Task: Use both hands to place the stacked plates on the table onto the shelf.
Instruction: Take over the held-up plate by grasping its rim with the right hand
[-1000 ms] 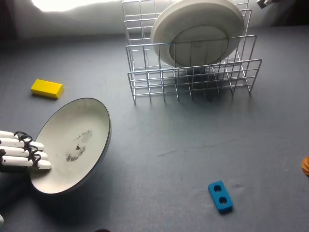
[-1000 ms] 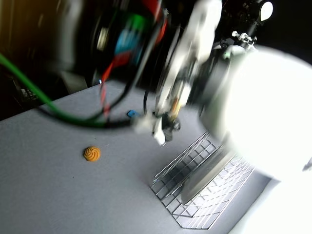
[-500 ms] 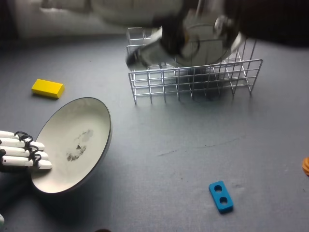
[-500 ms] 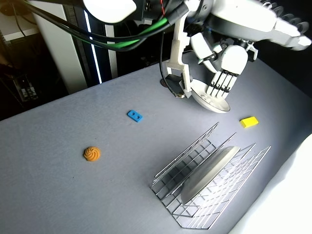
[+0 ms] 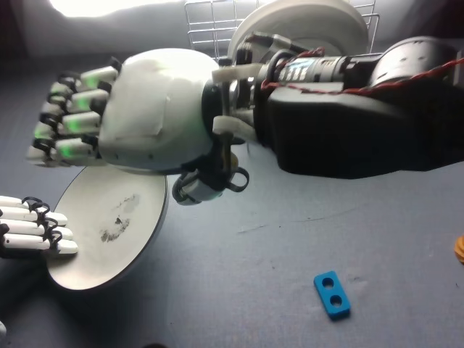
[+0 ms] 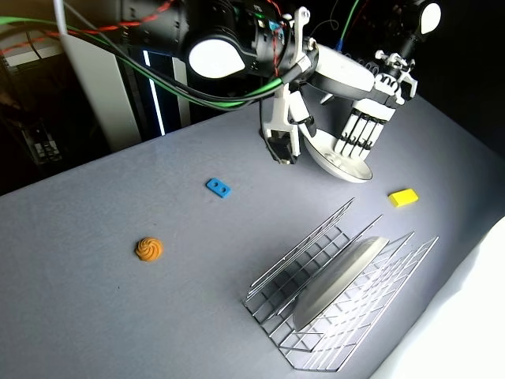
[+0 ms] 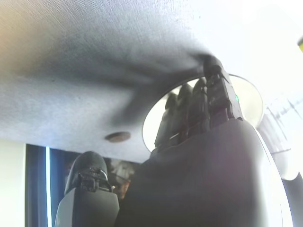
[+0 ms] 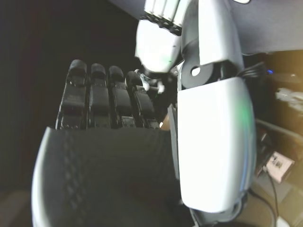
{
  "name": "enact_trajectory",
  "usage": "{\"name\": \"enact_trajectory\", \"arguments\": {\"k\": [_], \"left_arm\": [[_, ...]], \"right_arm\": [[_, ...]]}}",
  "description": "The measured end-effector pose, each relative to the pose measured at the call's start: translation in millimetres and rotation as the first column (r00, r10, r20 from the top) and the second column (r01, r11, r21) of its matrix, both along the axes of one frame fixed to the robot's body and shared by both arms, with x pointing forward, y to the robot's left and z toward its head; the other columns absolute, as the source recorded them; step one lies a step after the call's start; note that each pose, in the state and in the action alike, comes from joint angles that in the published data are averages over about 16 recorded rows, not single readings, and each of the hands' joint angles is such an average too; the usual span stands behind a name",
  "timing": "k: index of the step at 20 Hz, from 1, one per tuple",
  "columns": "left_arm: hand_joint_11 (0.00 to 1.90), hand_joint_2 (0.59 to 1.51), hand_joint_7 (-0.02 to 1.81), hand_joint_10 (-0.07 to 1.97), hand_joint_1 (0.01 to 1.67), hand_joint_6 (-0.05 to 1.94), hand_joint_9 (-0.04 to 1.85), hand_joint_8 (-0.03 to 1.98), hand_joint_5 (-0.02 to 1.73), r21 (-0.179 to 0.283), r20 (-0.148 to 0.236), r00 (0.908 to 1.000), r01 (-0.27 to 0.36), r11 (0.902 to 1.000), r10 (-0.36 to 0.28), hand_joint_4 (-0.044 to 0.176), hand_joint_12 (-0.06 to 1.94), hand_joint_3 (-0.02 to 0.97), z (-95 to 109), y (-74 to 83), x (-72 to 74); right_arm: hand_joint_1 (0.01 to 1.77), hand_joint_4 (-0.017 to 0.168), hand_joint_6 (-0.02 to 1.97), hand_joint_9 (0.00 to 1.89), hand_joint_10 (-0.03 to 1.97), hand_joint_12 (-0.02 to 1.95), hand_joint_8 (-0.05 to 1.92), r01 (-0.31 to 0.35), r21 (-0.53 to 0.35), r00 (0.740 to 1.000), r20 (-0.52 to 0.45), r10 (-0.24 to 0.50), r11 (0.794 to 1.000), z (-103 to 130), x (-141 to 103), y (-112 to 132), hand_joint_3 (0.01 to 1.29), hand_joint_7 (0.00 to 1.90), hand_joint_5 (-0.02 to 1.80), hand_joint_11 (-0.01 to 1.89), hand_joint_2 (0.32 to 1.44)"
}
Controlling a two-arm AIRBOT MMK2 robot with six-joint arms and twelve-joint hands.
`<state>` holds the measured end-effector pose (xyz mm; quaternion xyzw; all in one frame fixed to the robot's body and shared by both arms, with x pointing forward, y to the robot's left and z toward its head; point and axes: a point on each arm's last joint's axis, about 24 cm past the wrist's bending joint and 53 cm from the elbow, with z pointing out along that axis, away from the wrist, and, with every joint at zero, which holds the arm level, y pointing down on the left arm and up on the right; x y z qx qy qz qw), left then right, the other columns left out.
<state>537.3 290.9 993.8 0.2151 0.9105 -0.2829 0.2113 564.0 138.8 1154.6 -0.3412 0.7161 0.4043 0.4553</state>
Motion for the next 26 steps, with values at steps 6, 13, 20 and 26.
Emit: {"name": "enact_trajectory", "arguments": {"k": [6, 13, 20, 26], "left_arm": [[0.02, 1.100, 0.03, -0.04, 0.02, -0.01, -0.01, 0.00, 0.05, -0.001, -0.001, 1.0000, -0.001, 1.0000, 0.001, -0.006, 0.17, 0.010, 0.2, 0.2, 0.3], [0.03, 1.104, 0.03, -0.04, 0.02, -0.01, -0.01, 0.00, 0.05, -0.002, -0.003, 1.0000, -0.004, 1.0000, 0.004, -0.006, 0.17, 0.010, 0.5, 0.6, 0.7], [0.03, 1.108, 0.03, -0.04, 0.02, -0.01, -0.01, 0.00, 0.05, -0.004, -0.006, 0.9999, -0.009, 1.0000, 0.009, -0.005, 0.17, 0.010, 0.8, 1.2, 1.3], [0.02, 1.106, 0.04, -0.04, 0.02, -0.01, 0.00, -0.01, 0.05, -0.005, -0.008, 0.9999, -0.012, 0.9999, 0.012, -0.005, 0.17, 0.010, 0.9, 1.3, 1.5]], "right_arm": [[1.24, 0.003, 0.04, 0.02, 0.00, 0.01, 0.01, -0.018, -0.059, 1.000, -0.023, 0.016, 0.998, -39.7, -2.0, 10.4, 0.02, 0.02, 0.02, 0.02, 0.94], [1.24, 0.003, 0.04, 0.02, 0.01, 0.09, 0.01, -0.018, -0.091, 0.999, -0.040, 0.015, 0.996, -69.8, 2.6, 23.0, 0.02, 0.02, 0.02, 0.03, 0.96], [1.23, 0.003, 0.04, 0.09, 0.01, 0.41, 0.01, -0.009, -0.082, 0.999, -0.051, 0.004, 0.997, -80.0, 8.6, 38.4, 0.02, 0.10, 0.08, 0.02, 0.99], [1.23, 0.003, 0.04, 0.26, 0.02, 0.81, 0.01, -0.003, -0.064, 0.998, -0.068, -0.002, 0.998, -85.9, 7.1, 47.7, 0.02, 0.28, 0.27, 0.02, 1.01]]}}
